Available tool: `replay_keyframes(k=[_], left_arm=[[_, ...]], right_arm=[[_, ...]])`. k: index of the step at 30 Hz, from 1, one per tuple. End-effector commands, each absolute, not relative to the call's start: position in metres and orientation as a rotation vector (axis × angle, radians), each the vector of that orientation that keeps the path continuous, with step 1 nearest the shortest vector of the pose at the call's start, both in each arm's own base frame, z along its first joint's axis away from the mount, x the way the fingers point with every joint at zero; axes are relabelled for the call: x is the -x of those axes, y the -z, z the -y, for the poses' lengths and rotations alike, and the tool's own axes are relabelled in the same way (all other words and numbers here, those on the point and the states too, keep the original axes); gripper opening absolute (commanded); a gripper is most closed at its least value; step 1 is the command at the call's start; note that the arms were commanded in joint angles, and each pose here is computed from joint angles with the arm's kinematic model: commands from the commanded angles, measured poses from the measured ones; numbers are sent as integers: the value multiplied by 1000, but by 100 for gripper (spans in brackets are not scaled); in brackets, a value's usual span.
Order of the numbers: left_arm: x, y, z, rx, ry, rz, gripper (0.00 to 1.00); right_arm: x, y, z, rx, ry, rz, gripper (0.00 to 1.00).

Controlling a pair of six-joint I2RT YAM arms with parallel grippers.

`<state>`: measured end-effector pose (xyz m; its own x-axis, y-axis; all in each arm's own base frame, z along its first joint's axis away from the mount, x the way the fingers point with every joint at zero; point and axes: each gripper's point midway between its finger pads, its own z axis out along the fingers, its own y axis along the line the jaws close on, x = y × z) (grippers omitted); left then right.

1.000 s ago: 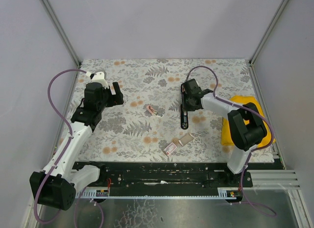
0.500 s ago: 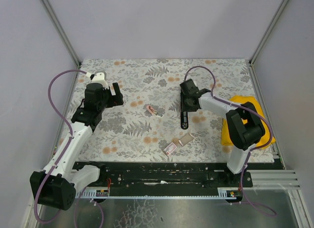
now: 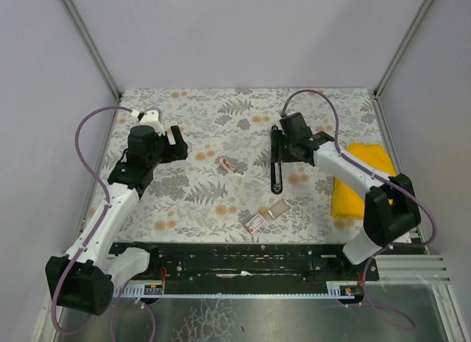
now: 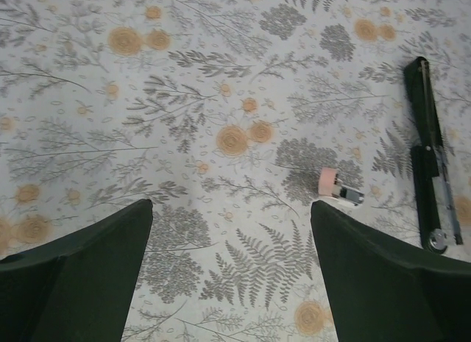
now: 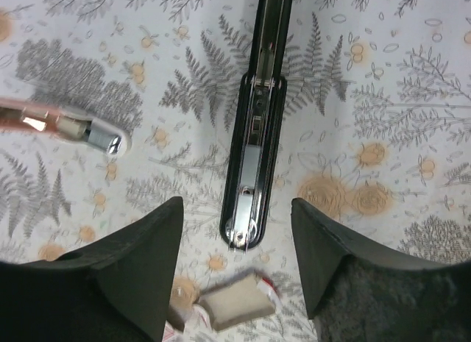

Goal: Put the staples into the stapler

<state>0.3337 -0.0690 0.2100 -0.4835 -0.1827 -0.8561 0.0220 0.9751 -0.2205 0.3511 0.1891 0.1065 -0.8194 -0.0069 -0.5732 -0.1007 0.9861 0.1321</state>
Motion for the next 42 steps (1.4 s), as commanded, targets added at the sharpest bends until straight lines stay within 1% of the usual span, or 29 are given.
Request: replay_keyframes(k=[1,4,9,13,15,18,21,24,28,35,39,42], left_arm=[[-340,-218,97,77,430,-2032,86],[-337,-209,122,55,601,-2067,81],[-336,-186,156,56,845,-2146,77],[-346,-166,171,88,947,-2213,75],[-355,-156,173,107,955,-2249,73],[-371,-136,171,141,901,-2334,72],[-382,-116,171,157,873,-2414,71],[-390,-106,176,158,896,-2438,71],[-394,-95,186,142,923,-2463,71],[-395,-84,204,85,922,-2495,71],[-392,-80,213,53,918,-2508,68],[-387,-77,220,23,925,-2521,65]], right_arm=[[-321,-126,-197,198,-329,-2474,68],[-310,-127,-210,213,-407,-2465,68],[-300,-121,-254,181,-659,-2441,68],[-309,-104,-284,181,-713,-2463,63],[-318,-96,-295,156,-734,-2481,60],[-329,-85,-308,146,-760,-2493,57],[-338,-75,-318,142,-771,-2510,56],[-345,-66,-323,143,-772,-2517,57],[-349,-56,-331,150,-789,-2532,56],[-348,-37,-331,142,-783,-2567,51],[-348,-26,-331,140,-769,-2589,45],[-348,-20,-328,138,-753,-2598,43]])
